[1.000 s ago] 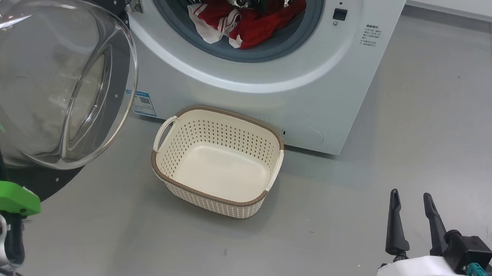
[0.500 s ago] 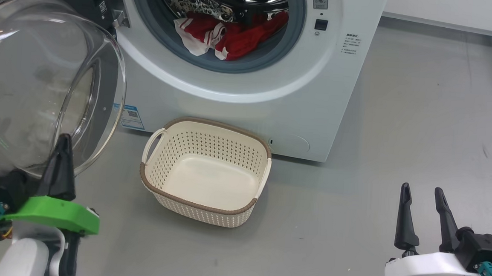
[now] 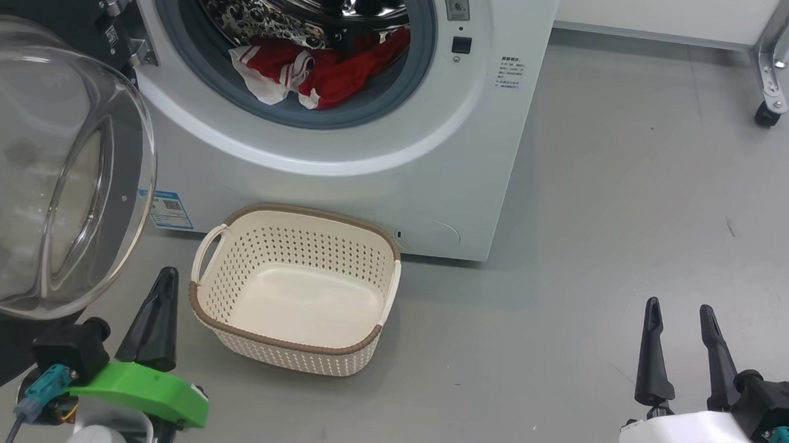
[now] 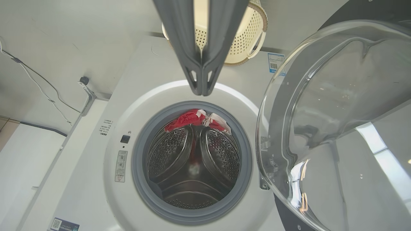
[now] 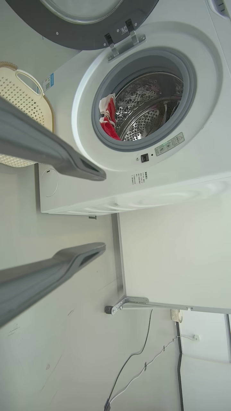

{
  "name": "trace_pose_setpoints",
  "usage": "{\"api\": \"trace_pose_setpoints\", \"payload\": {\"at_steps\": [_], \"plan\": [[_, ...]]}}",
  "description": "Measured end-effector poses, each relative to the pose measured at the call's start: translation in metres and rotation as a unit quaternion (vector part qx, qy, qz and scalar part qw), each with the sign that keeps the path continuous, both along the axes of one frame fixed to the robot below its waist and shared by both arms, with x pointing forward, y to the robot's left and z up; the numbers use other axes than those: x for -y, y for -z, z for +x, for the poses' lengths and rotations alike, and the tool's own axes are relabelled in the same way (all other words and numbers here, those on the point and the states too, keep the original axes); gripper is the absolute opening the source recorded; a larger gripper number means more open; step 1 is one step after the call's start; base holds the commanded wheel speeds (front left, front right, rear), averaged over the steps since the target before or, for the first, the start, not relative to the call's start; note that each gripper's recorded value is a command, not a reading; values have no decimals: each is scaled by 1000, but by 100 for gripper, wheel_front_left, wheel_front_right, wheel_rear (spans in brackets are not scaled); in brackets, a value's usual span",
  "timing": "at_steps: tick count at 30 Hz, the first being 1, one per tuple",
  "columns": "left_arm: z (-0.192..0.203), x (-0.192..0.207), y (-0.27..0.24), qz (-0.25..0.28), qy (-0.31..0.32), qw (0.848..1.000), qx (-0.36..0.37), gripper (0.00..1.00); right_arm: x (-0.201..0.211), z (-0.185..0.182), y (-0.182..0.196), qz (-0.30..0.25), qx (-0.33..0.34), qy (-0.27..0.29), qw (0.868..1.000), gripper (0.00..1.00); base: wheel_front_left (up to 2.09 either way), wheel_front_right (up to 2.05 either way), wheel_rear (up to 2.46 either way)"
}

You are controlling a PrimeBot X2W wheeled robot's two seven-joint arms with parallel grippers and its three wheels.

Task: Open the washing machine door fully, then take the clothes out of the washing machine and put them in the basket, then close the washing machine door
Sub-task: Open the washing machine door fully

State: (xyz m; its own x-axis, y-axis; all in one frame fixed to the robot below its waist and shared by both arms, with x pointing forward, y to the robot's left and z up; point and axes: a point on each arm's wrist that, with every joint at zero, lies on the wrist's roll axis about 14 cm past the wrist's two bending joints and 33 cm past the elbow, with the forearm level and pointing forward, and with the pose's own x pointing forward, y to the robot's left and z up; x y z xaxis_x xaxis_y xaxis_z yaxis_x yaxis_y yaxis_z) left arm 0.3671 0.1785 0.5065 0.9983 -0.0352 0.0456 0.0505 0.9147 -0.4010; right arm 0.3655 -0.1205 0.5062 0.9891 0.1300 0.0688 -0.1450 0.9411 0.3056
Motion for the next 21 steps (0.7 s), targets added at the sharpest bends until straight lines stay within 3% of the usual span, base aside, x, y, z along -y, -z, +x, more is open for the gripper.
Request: {"api": "trace_pose_setpoints", "payload": {"at_steps": [3, 4, 5, 21], "plan": [[1, 7, 1, 1, 10, 1000, -1, 0, 4, -2, -2, -2, 4, 6, 1000, 100, 0, 0, 0], [1, 9, 1, 2, 13, 1000, 0, 41, 6, -3, -3, -3, 5, 9, 1000, 100, 0, 0, 0], [2, 10, 0, 1, 14, 1000, 0, 100, 8, -3, -4, -3, 6, 11, 1000, 100, 0, 0, 0], [2, 23, 1, 2, 33, 999, 4, 100, 16, -9, -3, -7, 5, 22, 1000, 100, 0, 0, 0]]}}
